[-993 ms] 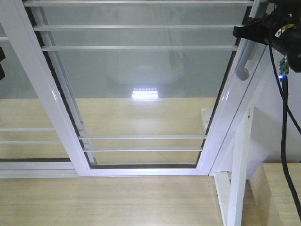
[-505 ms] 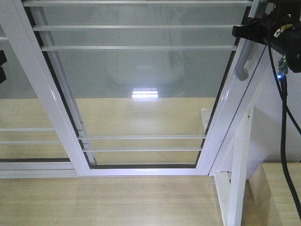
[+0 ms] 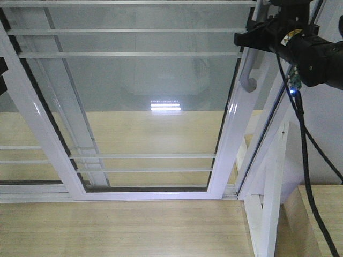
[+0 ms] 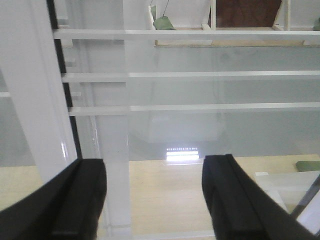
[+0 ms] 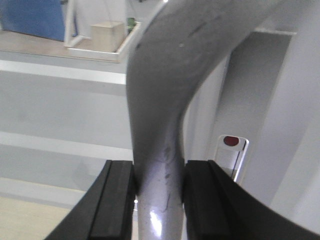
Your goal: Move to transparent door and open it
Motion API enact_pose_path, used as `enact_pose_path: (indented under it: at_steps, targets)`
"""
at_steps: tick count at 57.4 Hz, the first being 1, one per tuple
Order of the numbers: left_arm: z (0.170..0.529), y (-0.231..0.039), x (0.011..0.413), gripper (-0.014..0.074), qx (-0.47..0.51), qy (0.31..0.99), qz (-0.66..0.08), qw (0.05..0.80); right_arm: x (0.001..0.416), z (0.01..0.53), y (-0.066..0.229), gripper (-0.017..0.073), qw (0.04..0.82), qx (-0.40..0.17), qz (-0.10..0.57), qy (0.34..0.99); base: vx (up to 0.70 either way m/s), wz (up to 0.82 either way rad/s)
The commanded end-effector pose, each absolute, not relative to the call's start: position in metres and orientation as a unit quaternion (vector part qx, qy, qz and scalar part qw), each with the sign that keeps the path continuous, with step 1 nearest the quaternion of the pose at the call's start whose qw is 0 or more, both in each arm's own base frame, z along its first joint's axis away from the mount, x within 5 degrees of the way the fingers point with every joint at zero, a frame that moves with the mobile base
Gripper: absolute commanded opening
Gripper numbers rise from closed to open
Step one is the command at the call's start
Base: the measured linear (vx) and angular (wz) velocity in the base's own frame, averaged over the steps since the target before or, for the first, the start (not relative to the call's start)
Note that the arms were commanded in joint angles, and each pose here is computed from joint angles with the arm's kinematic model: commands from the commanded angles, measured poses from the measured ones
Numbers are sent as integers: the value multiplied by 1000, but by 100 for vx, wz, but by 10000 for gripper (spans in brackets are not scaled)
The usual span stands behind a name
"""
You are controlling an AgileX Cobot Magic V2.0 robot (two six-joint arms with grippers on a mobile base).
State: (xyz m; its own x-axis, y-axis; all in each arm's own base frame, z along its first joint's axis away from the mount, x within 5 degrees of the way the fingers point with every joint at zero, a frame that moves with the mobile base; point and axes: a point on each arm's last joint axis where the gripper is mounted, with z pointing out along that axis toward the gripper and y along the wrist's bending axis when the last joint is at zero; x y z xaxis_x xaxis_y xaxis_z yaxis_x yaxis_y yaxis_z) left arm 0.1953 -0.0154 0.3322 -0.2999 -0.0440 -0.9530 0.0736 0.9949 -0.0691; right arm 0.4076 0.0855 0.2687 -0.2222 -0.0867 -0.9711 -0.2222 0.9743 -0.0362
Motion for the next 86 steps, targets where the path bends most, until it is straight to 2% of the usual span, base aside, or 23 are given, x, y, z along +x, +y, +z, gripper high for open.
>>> enact_pose_path:
  at_steps: [1, 24, 37, 47, 61, 73, 86]
  targets:
    - [353, -15, 196, 535, 2, 768, -54, 638, 394, 315, 116, -8, 686, -144, 77, 709, 0, 0]
    - [353, -15, 196, 535, 14, 768, -44, 639, 378, 317, 148, -8, 665, -180, 100, 718, 0, 0]
    - [348, -16, 203, 535, 62, 774, -5, 630, 344, 334, 144, -8, 646, -197, 96, 731, 0, 0]
    - [331, -24, 226, 535, 73, 787, -10, 612, 299, 325, 127, -8, 655, -215, 88, 718, 0, 0]
    - [312, -39, 262, 535, 52, 761, -35, 646, 248, 307, 106, -8, 650, -226, 83, 721, 0, 0]
    - [298, -46, 295, 534, 12, 758, -66, 649, 241, 306, 103, -8, 648, -232, 76, 722, 0, 0]
    - [310, -59, 334, 534, 50, 745, -61, 662, 241, 307, 103, -8, 652, -244, 65, 715, 0, 0]
